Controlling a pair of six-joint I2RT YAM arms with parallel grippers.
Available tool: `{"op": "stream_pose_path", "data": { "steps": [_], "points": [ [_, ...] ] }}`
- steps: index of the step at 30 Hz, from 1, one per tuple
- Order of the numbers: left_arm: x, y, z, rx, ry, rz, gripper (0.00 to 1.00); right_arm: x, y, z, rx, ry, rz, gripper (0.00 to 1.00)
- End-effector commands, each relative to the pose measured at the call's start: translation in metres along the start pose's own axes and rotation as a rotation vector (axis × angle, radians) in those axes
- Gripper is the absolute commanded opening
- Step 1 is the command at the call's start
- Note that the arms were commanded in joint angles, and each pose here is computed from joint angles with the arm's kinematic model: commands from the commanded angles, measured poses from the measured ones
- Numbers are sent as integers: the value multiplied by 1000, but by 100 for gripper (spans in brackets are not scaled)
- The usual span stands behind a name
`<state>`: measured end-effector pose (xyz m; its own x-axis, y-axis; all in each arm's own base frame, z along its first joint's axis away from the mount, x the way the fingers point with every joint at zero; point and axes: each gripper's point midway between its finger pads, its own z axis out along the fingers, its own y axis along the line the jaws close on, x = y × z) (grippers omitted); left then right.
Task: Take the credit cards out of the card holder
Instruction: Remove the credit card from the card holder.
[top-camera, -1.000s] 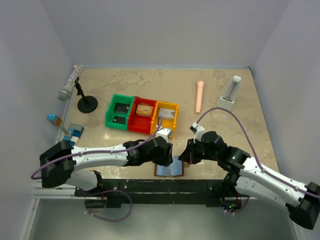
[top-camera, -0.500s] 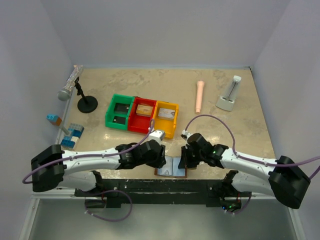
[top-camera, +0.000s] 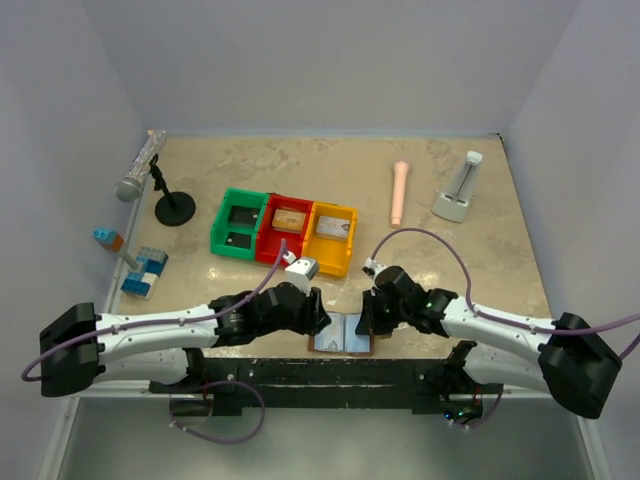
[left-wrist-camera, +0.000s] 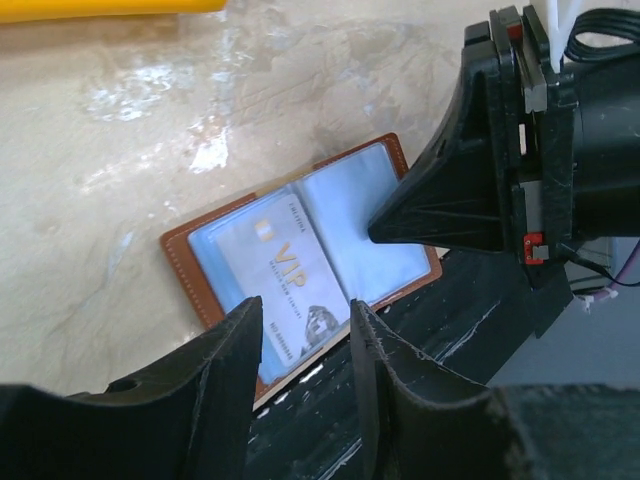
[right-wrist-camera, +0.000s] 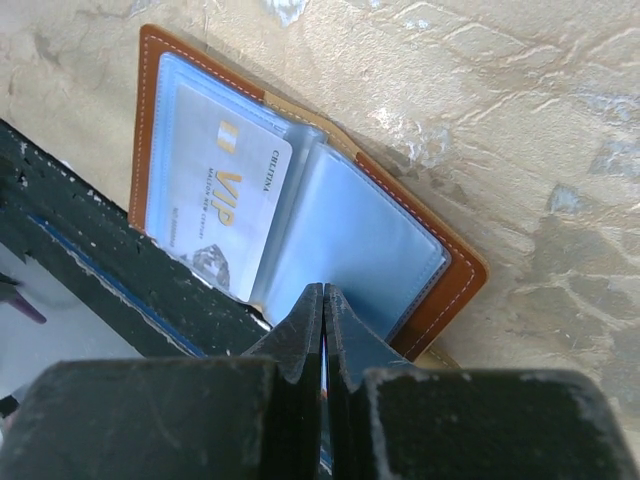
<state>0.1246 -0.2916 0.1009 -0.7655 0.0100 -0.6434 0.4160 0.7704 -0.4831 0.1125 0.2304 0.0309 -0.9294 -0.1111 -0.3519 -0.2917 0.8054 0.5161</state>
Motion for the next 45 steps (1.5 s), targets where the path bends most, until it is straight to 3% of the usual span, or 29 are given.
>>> {"op": "stream_pose_path", "data": {
  "steps": [1,9,16,22,29,45],
  "points": [
    [-13,-43,13,160,-19,27,44,-10,5,-5,-14,-59,14,0],
    [13,-16,29,51,57,3,39,-38,45,-41,-216,-250,-45,4],
    [19,-7,31,27,56,-6,39,-47,70,-42,-322,-259,-80,37],
    [27,3,33,8,56,-24,39,-27,56,-16,-265,-124,-27,38],
    [34,13,38,-27,65,-28,38,-20,49,7,-267,-91,20,45],
    [56,39,42,-115,106,-58,32,-12,39,26,-248,-58,78,42]
  ]
}}
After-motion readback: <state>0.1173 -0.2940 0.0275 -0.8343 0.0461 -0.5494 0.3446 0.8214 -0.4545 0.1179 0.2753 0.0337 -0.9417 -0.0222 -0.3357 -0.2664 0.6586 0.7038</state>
